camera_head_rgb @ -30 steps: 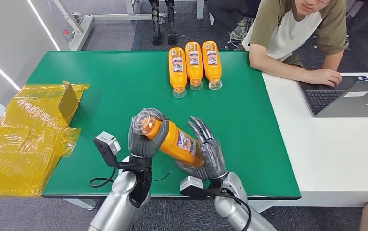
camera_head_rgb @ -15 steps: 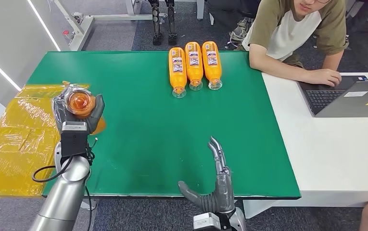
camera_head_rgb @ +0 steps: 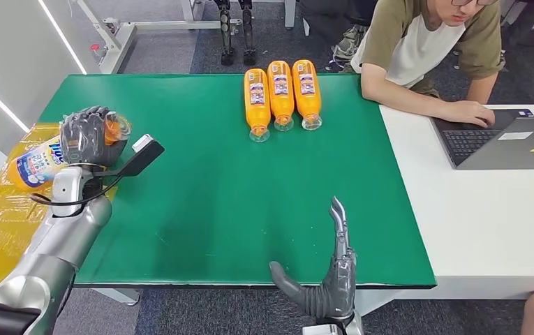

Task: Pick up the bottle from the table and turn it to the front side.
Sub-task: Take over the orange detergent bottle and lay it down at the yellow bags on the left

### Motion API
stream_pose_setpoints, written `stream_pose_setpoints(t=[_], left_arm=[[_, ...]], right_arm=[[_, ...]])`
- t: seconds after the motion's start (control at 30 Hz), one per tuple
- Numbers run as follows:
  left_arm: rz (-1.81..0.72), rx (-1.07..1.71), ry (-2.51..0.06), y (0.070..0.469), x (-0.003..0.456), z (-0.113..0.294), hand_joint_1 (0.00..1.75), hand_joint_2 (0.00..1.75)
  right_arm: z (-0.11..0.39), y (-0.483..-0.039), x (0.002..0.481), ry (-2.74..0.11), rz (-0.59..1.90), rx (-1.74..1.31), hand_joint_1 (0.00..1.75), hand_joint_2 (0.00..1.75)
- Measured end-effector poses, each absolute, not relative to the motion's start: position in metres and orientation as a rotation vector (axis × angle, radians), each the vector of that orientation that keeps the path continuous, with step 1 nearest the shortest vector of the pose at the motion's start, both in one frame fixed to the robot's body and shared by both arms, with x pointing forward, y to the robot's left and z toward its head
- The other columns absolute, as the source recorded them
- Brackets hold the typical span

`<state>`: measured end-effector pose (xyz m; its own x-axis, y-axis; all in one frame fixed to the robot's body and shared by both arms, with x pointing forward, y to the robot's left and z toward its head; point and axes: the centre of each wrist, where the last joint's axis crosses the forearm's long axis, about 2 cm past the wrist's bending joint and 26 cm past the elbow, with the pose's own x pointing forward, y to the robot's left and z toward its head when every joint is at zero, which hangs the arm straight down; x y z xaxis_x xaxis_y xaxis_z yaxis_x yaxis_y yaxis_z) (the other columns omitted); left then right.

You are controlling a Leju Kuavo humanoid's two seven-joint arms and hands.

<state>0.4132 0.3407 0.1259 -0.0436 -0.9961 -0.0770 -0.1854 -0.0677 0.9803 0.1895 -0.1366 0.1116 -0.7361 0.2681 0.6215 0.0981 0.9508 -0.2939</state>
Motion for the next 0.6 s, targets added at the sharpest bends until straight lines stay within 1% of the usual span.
stream_pose_setpoints(t=[0.17,0.3,0.43,0.6], left_arm=[[-1.393,1.353,-1.159,0.353,0.409,0.113,1.75,1.75],[-1.585,1.294,-1.047,0.352,0.399,0.096,1.75,1.75],[-1.744,1.202,-1.000,0.346,0.385,0.077,1.75,1.75],[-1.832,1.112,-0.962,0.341,0.365,0.052,1.75,1.75]], right_arm=[[0.112,-0.138,0.189,-2.388,0.304,-0.262,0.00,1.75],[0.113,-0.138,0.190,-2.384,0.292,-0.258,0.00,1.75],[0.115,-0.137,0.193,-2.391,0.287,-0.257,0.00,1.75],[0.117,-0.134,0.198,-2.399,0.286,-0.243,0.00,1.75]])
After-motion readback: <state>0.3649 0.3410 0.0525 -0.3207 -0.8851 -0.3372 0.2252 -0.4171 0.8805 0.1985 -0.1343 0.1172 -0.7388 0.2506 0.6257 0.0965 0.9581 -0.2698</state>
